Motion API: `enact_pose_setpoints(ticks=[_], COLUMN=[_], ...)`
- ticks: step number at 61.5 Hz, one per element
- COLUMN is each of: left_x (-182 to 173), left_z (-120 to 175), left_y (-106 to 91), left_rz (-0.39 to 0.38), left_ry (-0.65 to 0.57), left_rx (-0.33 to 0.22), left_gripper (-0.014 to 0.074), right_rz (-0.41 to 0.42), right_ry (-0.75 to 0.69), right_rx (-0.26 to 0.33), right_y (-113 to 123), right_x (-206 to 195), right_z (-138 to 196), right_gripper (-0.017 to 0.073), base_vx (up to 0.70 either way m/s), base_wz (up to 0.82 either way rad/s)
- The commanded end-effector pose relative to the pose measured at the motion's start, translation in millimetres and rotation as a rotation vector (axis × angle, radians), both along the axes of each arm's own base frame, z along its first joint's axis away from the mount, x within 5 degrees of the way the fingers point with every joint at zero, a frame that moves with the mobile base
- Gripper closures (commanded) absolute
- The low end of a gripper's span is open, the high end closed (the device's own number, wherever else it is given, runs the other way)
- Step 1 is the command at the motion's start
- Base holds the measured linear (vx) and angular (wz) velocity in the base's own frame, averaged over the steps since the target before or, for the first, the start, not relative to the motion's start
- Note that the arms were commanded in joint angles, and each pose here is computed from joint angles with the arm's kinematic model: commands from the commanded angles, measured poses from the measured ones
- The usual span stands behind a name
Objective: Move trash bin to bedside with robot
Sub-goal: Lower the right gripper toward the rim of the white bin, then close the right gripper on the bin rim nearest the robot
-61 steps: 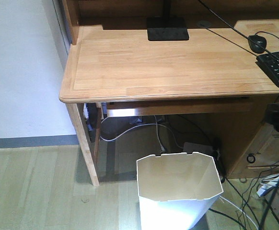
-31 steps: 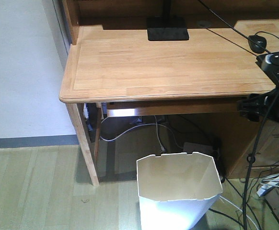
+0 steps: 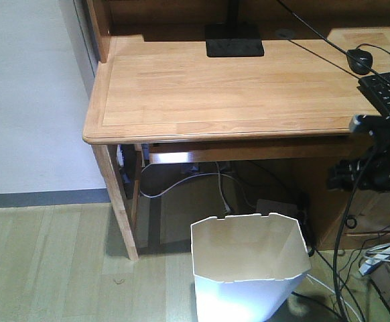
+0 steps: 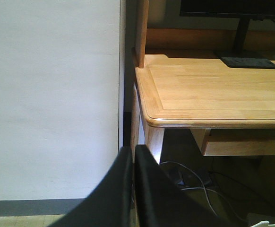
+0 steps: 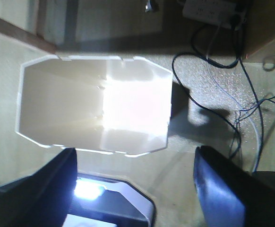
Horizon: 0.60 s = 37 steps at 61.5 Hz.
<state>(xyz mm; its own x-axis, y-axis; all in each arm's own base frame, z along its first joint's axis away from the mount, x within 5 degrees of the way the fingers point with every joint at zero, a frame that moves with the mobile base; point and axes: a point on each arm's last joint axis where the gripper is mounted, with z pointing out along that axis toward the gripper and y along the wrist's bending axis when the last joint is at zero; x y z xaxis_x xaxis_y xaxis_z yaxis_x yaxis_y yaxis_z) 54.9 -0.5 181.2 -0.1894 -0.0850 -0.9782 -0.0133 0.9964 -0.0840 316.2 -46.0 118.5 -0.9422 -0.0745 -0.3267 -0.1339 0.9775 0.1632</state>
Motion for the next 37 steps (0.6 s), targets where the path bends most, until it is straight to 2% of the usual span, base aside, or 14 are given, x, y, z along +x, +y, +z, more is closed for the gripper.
enact_pose_setpoints(ticks=[1, 14, 29, 37], left_x=[0, 0, 0, 0], left_z=[3, 3, 3, 3], left_y=[0.2, 0.2, 0.2, 0.2], left_rz=[0.004, 0.004, 0.004, 0.004], left_ry=[-0.072, -0.072, -0.072, -0.072], left_rx=[-0.009, -0.009, -0.009, -0.009], left_gripper=[0.0599, 0.0599, 0.0599, 0.0599], right_rz=[0.023, -0.033, 0.007, -0.01], right_ry=[-0.072, -0.059, 0.041, 0.064], right_rx=[-0.061, -0.136, -0.074, -0.063], right_y=[-3, -5, 8, 8], right_x=[14, 25, 45, 56], right_z=[-6, -60, -111, -137], right_gripper=[0.0049, 0.0032, 0.0011, 0.0011], base_vx=[0.0, 0.0, 0.0, 0.0], base_wz=[0.0, 0.0, 0.0, 0.0])
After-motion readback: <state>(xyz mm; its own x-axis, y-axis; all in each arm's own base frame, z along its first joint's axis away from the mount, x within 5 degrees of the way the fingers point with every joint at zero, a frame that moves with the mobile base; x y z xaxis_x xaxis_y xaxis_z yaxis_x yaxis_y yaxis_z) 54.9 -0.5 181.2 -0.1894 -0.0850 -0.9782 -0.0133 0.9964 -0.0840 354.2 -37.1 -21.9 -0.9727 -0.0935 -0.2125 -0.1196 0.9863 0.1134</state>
